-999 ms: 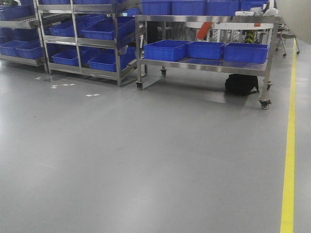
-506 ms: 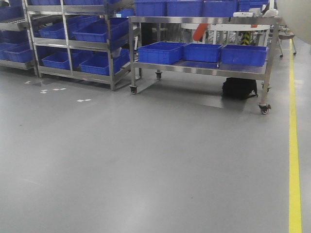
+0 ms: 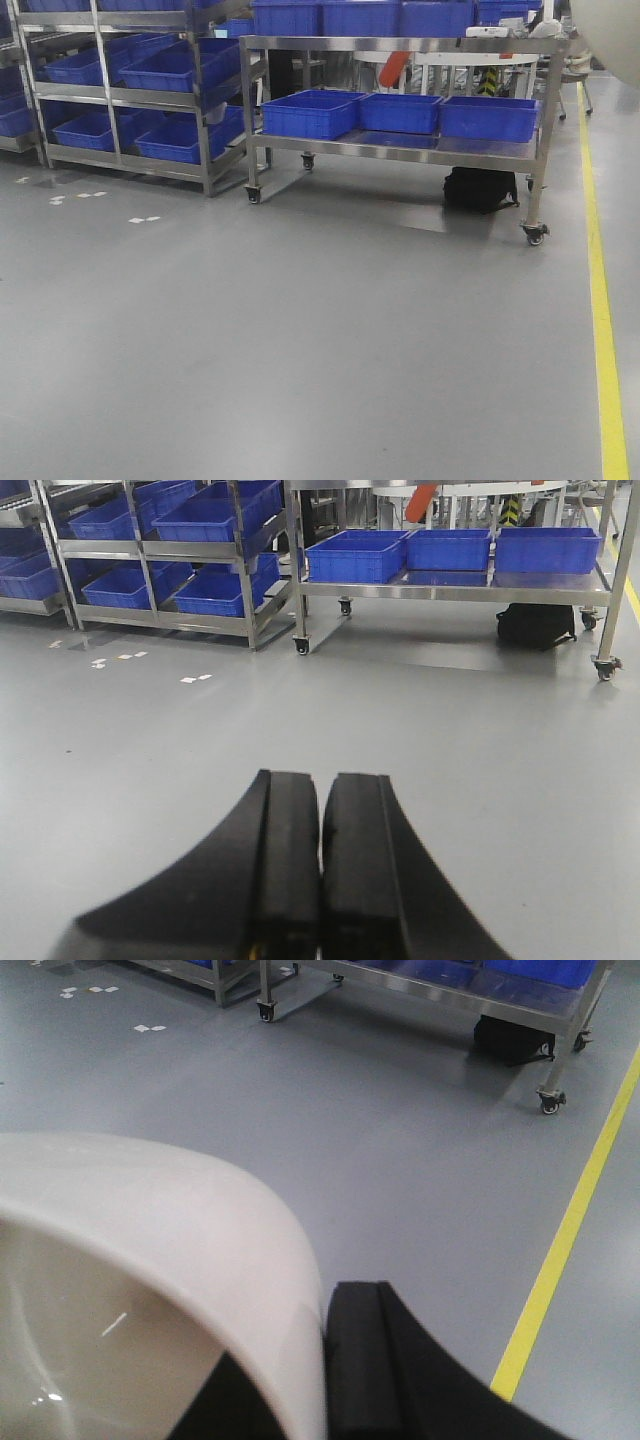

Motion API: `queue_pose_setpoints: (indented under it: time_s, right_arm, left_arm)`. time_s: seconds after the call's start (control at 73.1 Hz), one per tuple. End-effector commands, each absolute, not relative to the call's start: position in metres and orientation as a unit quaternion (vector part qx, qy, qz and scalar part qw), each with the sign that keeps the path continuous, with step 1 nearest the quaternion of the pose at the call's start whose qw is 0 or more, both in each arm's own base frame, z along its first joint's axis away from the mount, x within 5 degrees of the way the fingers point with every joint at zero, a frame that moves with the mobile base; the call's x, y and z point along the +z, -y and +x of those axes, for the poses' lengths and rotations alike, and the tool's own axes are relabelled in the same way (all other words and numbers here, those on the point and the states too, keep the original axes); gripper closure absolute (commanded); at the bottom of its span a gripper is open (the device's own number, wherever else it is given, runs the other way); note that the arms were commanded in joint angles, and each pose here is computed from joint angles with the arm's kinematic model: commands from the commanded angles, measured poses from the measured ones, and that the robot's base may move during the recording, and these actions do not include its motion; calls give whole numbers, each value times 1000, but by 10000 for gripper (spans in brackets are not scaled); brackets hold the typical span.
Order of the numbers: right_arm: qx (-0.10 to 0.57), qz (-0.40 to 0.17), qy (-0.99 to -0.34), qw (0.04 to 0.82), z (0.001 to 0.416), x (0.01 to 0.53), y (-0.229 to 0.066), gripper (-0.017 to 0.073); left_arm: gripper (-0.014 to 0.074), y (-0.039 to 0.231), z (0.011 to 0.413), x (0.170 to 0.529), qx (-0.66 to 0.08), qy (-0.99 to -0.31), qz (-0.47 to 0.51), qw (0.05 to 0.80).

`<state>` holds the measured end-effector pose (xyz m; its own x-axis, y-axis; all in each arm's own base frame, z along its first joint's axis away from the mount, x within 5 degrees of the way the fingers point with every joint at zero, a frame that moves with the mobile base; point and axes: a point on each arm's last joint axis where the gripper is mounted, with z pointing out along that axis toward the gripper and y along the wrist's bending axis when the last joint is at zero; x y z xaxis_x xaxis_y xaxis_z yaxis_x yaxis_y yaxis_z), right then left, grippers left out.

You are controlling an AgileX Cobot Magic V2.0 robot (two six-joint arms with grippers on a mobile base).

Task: Move white bin to right shelf second layer
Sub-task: 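Drive the base past the blue crate carts carrying the bin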

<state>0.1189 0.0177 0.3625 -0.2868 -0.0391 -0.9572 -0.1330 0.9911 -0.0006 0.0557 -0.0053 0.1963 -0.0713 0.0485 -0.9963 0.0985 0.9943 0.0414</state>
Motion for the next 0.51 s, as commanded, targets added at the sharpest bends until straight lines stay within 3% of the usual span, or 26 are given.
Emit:
queue_pose_setpoints:
  time_s: [0.0, 0.493]
  right_arm:
    - [41, -53, -760, 646, 119, 382, -17, 504]
    - [41, -53, -760, 646, 119, 382, -17, 504]
  left_arm:
    - [509, 6, 56, 192, -22, -710, 50, 702]
    - [509, 6, 56, 192, -22, -710, 50, 702]
